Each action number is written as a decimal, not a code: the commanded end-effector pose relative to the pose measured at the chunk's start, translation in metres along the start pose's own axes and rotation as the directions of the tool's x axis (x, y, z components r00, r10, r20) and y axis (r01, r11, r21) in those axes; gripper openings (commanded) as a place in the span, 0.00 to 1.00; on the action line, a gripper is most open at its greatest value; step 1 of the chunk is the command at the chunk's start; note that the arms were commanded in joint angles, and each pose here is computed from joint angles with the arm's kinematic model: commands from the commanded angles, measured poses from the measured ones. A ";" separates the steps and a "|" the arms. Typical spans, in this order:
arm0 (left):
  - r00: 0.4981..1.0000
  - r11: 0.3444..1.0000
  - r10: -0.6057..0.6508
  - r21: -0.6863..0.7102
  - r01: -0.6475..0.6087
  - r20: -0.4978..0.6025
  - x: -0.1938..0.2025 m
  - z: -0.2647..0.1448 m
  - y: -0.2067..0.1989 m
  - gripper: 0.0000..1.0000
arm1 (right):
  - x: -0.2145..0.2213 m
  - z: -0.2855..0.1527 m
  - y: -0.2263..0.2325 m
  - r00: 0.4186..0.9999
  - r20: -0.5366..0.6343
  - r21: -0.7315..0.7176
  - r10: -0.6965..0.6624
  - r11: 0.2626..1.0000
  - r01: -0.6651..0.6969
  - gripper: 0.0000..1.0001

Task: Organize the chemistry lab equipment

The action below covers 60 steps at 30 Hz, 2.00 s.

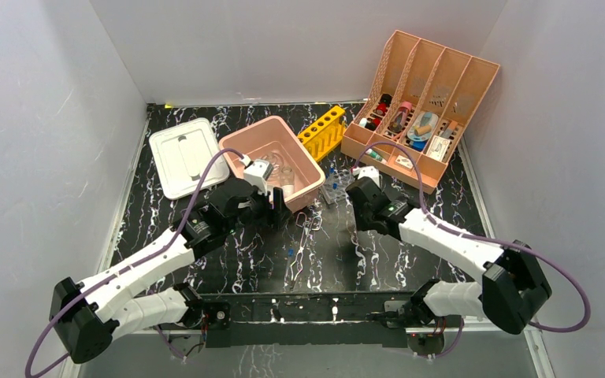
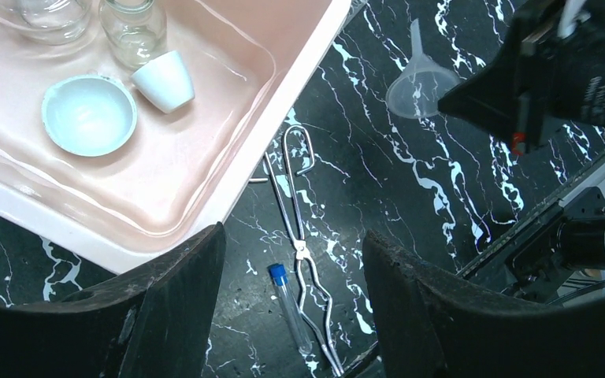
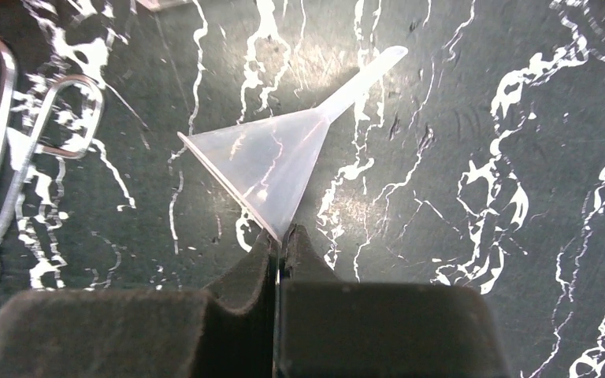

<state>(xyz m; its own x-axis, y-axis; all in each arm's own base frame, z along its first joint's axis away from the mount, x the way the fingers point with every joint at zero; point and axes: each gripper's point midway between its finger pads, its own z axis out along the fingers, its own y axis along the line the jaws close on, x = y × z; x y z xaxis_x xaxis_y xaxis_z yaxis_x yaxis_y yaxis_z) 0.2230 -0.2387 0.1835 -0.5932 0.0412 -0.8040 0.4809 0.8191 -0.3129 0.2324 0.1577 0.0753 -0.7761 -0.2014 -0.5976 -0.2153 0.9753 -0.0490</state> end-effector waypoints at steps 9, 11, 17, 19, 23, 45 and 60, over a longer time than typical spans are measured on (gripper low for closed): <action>0.972 0.995 -0.011 0.100 -0.013 0.236 -0.102 -0.066 -0.039 0.63 | -0.126 -0.102 0.020 0.961 0.278 -0.101 0.008 0.995 0.021 0.00; 0.958 0.998 -0.001 0.064 -0.019 0.286 -0.119 -0.082 -0.035 0.65 | -0.150 -0.110 0.034 0.950 0.312 -0.123 -0.012 0.991 0.053 0.00; 0.957 0.993 -0.004 -0.109 0.037 0.290 -0.126 -0.104 -0.004 0.90 | -0.207 -0.111 0.099 0.918 0.390 -0.199 -0.071 0.967 0.159 0.00; 0.947 0.988 -0.032 -0.134 0.079 0.318 -0.124 -0.113 0.005 0.98 | -0.218 -0.101 0.127 0.914 0.393 -0.217 -0.103 0.955 0.201 0.00; 0.896 0.976 -0.082 -0.146 0.160 0.436 -0.126 -0.148 0.021 0.98 | -0.227 -0.074 0.179 0.915 0.377 -0.282 -0.144 0.923 0.261 0.00; 0.902 0.940 -0.033 -0.294 0.174 0.430 -0.103 -0.168 0.057 0.98 | -0.197 -0.011 0.221 0.833 0.435 -0.246 -0.341 0.845 0.474 0.00; 0.915 0.925 -0.023 -0.339 0.172 0.402 -0.094 -0.166 0.066 0.98 | -0.224 0.005 0.267 0.696 0.552 -0.229 -0.458 0.720 0.655 0.00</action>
<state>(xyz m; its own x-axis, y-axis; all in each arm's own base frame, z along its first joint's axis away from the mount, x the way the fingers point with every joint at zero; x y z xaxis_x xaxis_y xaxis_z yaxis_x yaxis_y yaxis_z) 0.2021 -0.1000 0.3223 -0.3027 -0.2242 -0.9264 0.1498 0.9487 -0.2785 0.3494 0.4406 0.1988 -0.1503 -0.5479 -0.8229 -0.7505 0.6050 -0.2658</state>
